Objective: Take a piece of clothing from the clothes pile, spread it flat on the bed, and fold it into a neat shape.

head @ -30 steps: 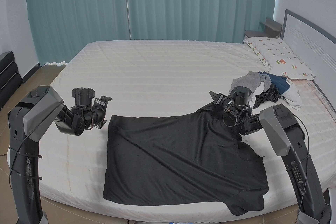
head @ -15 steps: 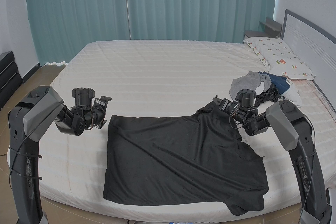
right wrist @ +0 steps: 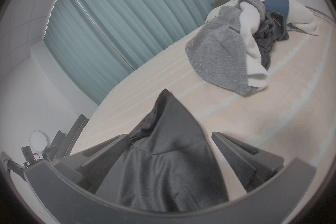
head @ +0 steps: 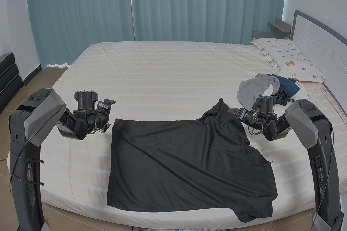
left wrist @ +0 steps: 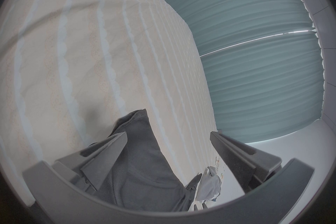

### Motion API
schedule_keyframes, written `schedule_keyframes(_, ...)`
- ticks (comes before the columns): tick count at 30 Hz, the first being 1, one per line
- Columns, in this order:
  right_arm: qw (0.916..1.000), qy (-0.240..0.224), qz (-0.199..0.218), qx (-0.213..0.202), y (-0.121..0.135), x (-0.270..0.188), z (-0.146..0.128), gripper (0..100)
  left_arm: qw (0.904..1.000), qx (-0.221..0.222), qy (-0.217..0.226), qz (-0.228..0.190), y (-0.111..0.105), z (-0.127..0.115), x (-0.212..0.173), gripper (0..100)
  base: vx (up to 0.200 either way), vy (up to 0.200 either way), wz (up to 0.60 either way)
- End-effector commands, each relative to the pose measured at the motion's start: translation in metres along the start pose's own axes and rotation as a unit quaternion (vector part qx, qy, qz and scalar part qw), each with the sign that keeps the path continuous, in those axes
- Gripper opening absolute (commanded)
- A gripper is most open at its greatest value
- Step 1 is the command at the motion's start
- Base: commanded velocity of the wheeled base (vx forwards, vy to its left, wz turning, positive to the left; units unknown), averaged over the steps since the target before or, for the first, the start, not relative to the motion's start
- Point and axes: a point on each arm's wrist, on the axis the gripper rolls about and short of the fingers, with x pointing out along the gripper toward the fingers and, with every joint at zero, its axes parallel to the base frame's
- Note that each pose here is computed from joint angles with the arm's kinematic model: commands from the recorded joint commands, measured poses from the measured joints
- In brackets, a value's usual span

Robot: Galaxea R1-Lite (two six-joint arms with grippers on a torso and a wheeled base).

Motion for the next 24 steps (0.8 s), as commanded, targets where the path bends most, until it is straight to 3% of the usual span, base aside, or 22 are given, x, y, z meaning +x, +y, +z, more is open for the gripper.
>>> schedule_keyframes(1, 0.9998, 0.014, -0.011, 0.005, -0.011, 0.004, -0.013, 100, 1.0000, 0.000, 0.001, 0.001, 0.001, 0.000, 0.000, 100, 0.000, 0.000, 0.00)
schedule_keyframes(12, 0.9995, 0.028, -0.016, 0.007, -0.018, 0.017, -0.034, 100, 1.0000, 0.001, 0.001, 0.001, 0.001, -0.001, 0.001, 100, 0.000, 0.000, 0.00)
schedule_keyframes(13, 0.9995, 0.025, -0.018, 0.007, -0.020, 0.019, -0.035, 0, 1.0000, 0.001, 0.001, 0.000, 0.001, -0.001, 0.001, 100, 0.000, 0.000, 0.00)
schedule_keyframes(24, 0.9990, -0.034, -0.021, 0.020, -0.017, 0.024, -0.010, 0, 1.0000, 0.001, 0.001, 0.001, 0.001, -0.001, 0.001, 100, 0.000, 0.000, 0.00)
